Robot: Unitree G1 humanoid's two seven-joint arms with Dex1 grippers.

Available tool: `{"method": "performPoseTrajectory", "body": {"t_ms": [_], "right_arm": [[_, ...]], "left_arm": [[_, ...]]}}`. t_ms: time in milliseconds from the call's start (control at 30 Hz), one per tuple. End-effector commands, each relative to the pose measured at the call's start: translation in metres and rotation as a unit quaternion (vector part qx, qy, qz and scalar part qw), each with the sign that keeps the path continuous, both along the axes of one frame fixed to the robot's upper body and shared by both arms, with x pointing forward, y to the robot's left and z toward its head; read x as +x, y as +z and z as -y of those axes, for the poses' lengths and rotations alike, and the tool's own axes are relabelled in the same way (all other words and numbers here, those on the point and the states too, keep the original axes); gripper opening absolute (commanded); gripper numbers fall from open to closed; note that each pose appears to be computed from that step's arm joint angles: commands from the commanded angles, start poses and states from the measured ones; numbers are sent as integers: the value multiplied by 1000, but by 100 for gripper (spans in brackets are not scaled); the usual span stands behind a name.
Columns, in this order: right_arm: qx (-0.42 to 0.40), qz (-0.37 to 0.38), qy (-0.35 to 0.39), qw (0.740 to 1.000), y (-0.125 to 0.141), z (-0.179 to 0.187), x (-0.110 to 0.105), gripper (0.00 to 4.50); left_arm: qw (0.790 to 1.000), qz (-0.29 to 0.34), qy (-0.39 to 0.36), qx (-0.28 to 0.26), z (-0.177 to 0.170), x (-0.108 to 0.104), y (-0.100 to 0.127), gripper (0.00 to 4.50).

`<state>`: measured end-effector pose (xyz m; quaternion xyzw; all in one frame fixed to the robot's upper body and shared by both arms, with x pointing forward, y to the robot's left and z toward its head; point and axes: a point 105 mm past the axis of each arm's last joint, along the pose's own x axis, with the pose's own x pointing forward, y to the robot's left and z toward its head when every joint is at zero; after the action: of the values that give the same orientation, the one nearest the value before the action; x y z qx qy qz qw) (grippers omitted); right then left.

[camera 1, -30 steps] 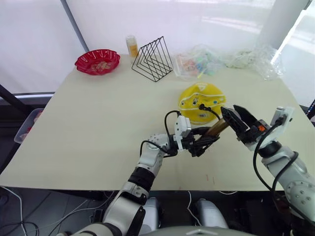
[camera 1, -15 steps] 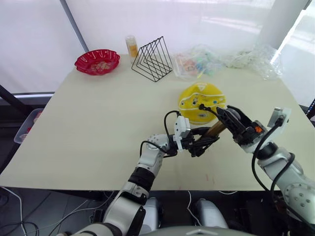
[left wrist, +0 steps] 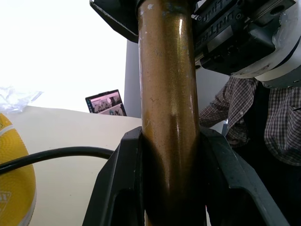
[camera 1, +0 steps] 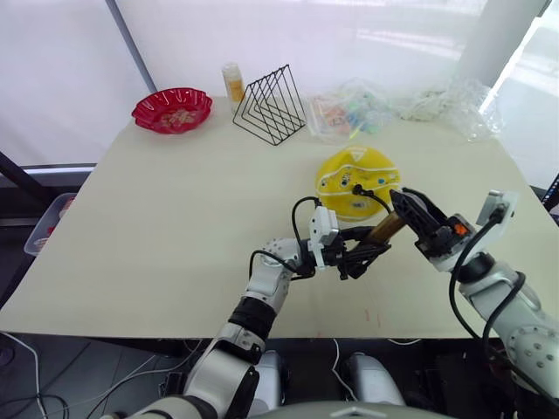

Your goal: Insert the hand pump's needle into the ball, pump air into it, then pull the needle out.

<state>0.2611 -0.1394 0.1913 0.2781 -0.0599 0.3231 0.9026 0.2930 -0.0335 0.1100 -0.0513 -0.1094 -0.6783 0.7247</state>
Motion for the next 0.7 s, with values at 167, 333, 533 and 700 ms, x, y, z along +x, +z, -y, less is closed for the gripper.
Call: {"method": "performPoseTrajectory", "body": {"t_ms": [167, 333, 533, 700], "right_arm": [[-20, 46, 29, 998, 16, -11, -11, 211], [-46, 67, 25, 996, 19, -10, -10, 211], [-129, 115, 47, 984, 18, -15, -15, 211], [-159, 151, 64, 974, 20, -21, -18, 211]], "left_arm": [[1000, -21, -2, 0, 2, 2, 1, 153], [1000, -18, -9, 13, -1, 3, 1, 394], [996, 21, -47, 70, -16, 1, 0, 444], [990, 12, -72, 124, -26, 2, -10, 444]]}}
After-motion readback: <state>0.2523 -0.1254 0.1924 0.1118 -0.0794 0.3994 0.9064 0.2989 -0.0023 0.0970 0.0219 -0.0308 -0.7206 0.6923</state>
